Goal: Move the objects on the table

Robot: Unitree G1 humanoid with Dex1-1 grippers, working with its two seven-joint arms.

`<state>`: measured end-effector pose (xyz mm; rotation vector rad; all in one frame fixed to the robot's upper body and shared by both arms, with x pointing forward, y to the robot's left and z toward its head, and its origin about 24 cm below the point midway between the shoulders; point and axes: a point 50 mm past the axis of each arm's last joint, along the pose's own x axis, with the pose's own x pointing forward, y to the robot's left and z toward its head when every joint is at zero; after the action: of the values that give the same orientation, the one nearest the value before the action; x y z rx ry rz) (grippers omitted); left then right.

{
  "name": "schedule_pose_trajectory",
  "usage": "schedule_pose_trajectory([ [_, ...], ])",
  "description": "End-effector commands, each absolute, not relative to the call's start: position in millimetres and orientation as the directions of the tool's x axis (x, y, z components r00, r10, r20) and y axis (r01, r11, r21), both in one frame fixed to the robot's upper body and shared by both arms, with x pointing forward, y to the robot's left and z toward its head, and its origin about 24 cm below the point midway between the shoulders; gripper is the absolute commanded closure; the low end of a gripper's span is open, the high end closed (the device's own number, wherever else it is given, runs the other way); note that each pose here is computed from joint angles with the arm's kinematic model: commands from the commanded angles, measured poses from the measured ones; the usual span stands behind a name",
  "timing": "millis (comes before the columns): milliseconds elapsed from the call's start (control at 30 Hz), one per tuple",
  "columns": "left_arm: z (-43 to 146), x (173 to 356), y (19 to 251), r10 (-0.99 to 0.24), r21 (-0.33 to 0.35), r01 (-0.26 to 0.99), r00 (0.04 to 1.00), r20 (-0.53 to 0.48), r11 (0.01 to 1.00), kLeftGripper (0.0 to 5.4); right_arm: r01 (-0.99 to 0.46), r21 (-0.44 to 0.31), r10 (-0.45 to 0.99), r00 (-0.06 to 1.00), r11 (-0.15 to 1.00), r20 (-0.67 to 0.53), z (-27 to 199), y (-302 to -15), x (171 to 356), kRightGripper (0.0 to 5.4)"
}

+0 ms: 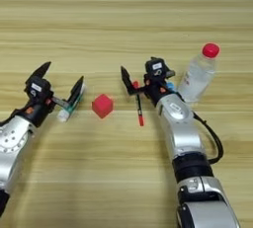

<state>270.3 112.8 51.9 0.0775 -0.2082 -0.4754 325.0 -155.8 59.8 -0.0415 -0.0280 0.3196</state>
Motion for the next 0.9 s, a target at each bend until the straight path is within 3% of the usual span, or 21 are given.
schedule_pose_trajectory([
  [33, 57.0, 268.7, 107, -0.5, 0.116, 0.487, 0.851, 0.163, 0.866, 0.0, -0.305, -0.036, 0.306, 0.952, 0.952, 0.018, 63, -155, 330.2, 0.05],
  [267, 55.1, 267.3, 96, -0.579, 0.1, 0.571, 0.81, 0.094, 0.815, 0.0, -0.302, -0.032, 0.303, 0.953, 0.953, 0.024, 64, -151, 331.7, 0.05],
  [900, 36.4, 266.5, 66, -0.689, 0.152, 0.686, 0.724, -0.041, 0.712, 0.0, -0.307, -0.027, 0.307, 0.951, 0.951, 0.026, 65, -144, 331.2, 0.05],
])
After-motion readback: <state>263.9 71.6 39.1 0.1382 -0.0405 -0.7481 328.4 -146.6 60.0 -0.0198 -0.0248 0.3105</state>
